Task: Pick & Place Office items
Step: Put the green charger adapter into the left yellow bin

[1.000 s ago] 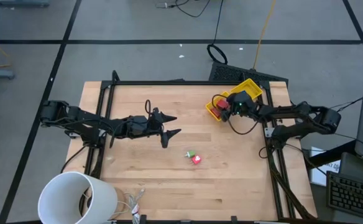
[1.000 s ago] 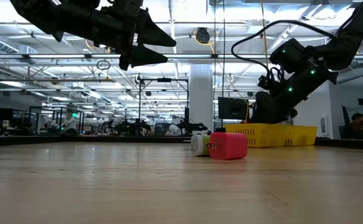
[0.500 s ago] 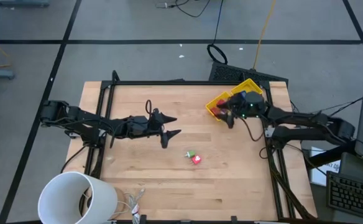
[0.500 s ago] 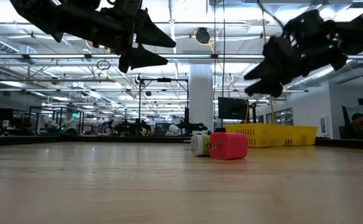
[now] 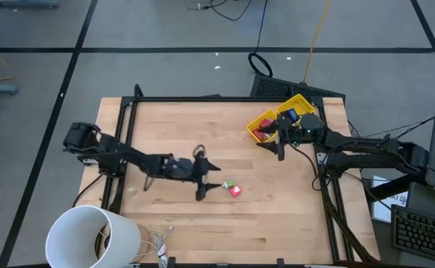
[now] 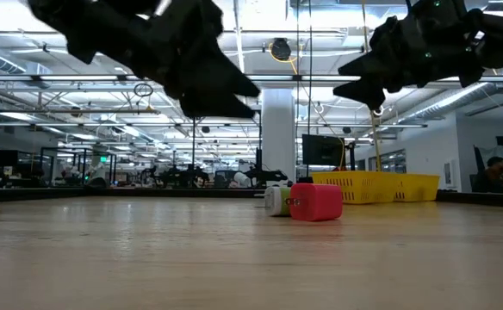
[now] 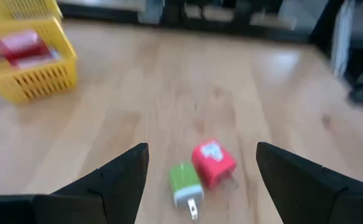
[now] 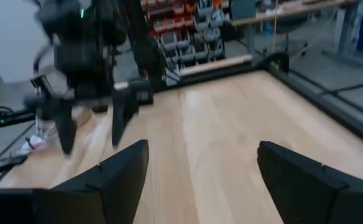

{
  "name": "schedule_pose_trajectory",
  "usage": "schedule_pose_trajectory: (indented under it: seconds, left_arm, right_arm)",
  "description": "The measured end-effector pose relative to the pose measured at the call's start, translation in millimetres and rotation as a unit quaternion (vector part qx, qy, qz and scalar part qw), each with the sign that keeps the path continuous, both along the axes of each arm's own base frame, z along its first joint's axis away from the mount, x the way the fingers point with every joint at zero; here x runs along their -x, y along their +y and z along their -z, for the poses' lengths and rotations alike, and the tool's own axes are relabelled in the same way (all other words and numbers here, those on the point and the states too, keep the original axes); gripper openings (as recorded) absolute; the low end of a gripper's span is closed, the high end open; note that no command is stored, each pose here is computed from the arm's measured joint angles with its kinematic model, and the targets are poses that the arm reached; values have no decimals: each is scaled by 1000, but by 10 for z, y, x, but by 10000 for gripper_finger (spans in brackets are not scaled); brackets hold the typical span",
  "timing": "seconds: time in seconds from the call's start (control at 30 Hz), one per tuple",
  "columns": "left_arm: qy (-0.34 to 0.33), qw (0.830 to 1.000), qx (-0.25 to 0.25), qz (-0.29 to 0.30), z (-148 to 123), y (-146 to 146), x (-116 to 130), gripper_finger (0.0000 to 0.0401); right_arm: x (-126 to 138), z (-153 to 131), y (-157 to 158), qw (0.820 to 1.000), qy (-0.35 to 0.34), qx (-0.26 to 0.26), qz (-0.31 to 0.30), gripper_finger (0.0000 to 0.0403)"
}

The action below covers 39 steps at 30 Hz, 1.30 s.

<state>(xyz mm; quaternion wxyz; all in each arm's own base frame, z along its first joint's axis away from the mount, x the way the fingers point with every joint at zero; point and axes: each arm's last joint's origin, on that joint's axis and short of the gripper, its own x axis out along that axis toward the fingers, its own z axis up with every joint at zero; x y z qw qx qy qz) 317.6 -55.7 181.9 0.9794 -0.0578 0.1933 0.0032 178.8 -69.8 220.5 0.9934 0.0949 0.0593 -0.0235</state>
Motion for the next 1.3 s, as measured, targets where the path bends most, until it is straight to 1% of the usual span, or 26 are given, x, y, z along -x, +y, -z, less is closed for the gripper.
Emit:
schedule_pose_trajectory:
  seconds: [0.1,0.2,0.33,0.4,0.5,0.67,0.97,1.03,1.1,1.3]
  left_arm:
    - [62,998,-13,1,82,-42,-174,296]
    - [113,993,-31,-16,184,-53,-346,296]
    - [138,989,-37,-28,310,-23,-543,296]
    - [143,989,-27,-24,368,-6,-623,296]
    - [161,987,-11,-24,450,17,-678,296]
    - [186,982,3,-39,560,40,-678,296]
    - [199,978,-13,-52,579,54,-656,295]
    - [206,977,-18,-49,589,55,-647,286]
    - [209,977,-24,-44,592,55,-644,268]
    - [208,977,-32,-38,589,47,-645,185]
  right_arm:
    - [-5,-48,-2,1000,-23,11,0,286]
    - [-7,-98,-3,999,-47,22,0,286]
    - [-7,-141,-4,997,-68,32,0,284]
    - [-7,-157,-3,997,-75,35,0,283]
    - [-7,-171,-3,996,-82,45,0,283]
    - [-6,-190,-3,994,-91,57,0,283]
    - [-3,-223,-2,992,-107,64,0,283]
    - [-3,-224,-2,992,-107,64,0,283]
    - [-3,-224,-2,992,-107,64,0,283]
    - [-3,-224,-2,992,-107,64,0,283]
